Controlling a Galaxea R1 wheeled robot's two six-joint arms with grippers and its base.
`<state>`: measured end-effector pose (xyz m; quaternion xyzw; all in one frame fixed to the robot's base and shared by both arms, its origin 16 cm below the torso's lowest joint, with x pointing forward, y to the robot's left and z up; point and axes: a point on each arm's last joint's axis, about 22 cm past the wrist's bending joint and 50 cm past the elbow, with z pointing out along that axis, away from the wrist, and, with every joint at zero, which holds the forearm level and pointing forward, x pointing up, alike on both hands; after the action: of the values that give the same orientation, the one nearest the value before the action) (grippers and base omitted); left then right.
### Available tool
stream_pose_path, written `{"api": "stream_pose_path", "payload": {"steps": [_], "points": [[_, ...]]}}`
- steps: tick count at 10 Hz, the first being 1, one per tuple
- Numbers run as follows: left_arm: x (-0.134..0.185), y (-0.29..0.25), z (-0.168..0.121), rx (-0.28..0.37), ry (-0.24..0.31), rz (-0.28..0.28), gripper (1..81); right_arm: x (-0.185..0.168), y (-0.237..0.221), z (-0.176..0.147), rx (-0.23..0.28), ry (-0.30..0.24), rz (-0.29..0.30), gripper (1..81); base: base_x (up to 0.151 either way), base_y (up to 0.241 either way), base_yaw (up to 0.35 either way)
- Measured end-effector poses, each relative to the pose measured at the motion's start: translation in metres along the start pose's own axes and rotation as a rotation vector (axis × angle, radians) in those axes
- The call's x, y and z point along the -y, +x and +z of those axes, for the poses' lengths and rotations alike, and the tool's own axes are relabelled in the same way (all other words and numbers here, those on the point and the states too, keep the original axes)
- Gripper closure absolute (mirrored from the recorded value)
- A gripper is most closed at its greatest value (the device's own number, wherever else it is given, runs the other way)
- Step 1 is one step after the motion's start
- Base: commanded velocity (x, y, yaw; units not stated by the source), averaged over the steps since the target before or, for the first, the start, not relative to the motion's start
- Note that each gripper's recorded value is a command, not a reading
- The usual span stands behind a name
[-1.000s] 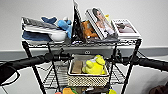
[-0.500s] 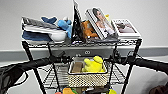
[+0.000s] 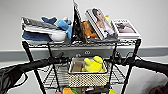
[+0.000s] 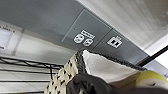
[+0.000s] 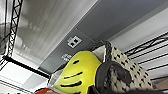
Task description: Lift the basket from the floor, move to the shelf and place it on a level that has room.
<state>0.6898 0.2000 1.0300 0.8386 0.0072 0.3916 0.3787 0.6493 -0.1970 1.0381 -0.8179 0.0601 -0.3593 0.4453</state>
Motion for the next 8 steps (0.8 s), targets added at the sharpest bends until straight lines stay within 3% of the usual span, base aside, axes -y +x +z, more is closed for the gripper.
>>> {"api": "stream_pose_path", "payload": {"steps": [2, 5, 6, 7, 8], "points": [[0.029, -0.008, -0.016, 0.005, 0.036, -0.016, 1.0, -0.004, -0.001, -0.004, -0.006, -0.003, 0.004, 81.1, 0.000, 0.000, 0.000], [0.025, -0.010, -0.026, 0.016, 0.023, -0.007, 1.0, -0.002, -0.004, -0.008, 0.000, 0.004, 0.002, 81.1, 0.000, 0.000, 0.000], [0.029, -0.009, -0.031, 0.013, 0.027, -0.009, 1.0, 0.000, -0.007, -0.010, 0.008, 0.010, 0.002, 1.0, 0.000, 0.000, 0.000], [0.029, -0.009, -0.038, 0.014, 0.024, -0.008, 1.0, -0.012, -0.023, -0.013, 0.046, -0.003, -0.007, 1.0, 0.000, 0.000, 0.000], [0.025, -0.011, -0.043, 0.018, 0.014, -0.003, 1.0, -0.023, -0.031, -0.015, 0.052, -0.015, 0.008, 1.0, 0.000, 0.000, 0.000]]}}
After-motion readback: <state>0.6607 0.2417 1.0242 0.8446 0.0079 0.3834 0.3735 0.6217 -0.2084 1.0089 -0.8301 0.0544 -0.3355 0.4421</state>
